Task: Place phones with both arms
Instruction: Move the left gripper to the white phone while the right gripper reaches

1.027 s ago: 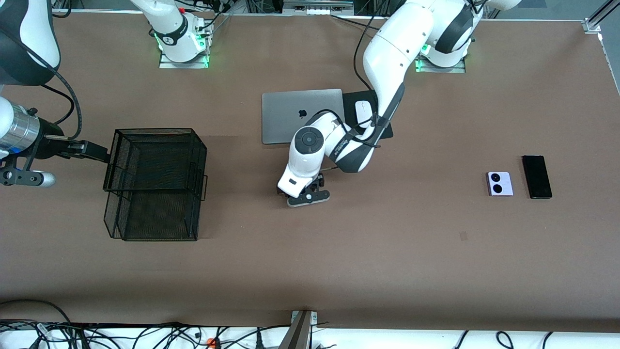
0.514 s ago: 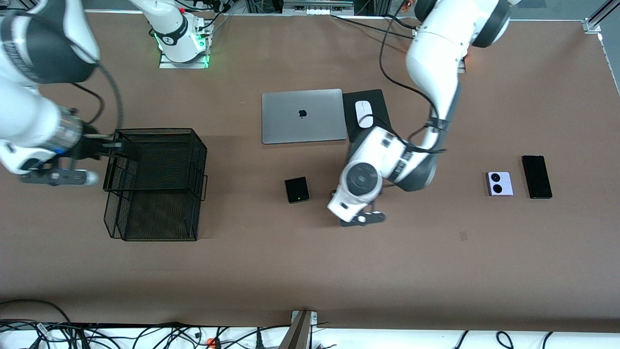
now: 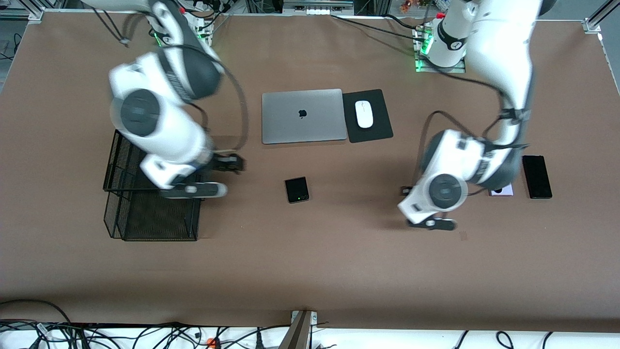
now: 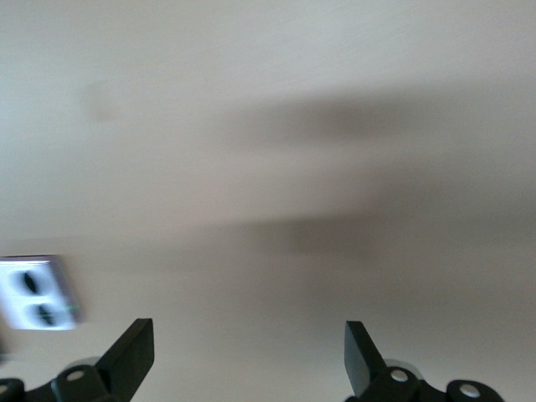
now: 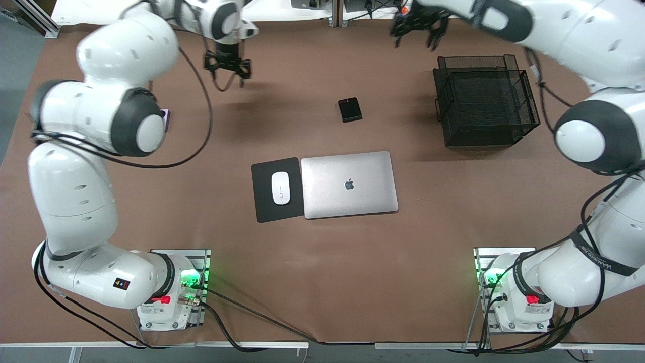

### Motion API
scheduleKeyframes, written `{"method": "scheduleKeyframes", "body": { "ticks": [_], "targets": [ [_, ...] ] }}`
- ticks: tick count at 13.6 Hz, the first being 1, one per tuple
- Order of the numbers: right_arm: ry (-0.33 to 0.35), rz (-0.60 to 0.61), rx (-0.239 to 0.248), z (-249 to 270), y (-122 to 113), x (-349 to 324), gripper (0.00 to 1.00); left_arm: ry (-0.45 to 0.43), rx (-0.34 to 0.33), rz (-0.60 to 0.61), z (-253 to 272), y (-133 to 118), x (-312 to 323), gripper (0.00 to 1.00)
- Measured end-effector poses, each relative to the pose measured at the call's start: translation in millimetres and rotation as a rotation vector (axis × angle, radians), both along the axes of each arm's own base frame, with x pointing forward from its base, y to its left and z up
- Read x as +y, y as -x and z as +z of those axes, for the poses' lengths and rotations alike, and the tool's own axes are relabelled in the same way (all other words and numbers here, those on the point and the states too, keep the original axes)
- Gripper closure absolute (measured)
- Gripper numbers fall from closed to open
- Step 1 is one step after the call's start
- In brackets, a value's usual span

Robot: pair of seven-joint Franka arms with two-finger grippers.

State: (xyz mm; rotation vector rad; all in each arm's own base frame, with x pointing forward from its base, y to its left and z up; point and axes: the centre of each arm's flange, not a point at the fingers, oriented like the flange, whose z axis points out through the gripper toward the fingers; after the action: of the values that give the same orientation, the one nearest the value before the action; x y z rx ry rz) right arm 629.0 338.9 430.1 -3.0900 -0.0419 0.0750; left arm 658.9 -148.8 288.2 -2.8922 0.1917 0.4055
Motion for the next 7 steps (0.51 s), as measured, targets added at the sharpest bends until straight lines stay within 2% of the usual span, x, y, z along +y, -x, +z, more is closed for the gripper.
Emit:
{"method": "scheduleKeyframes", "body": {
  "ticks": [3, 7],
  "targets": [
    [-0.007, 0.043, 0.013, -61.2, 11.8, 52.5, 0.00, 0.051, -0.002, -0.035, 2.5, 13.0, 95.4, 0.00],
    [-0.026, 0.104, 0.003, -124.0, 30.2, 102.0, 0.00, 0.108, -0.077, -0.073, -35.1, 40.3, 168.3, 0.00]
  ]
}}
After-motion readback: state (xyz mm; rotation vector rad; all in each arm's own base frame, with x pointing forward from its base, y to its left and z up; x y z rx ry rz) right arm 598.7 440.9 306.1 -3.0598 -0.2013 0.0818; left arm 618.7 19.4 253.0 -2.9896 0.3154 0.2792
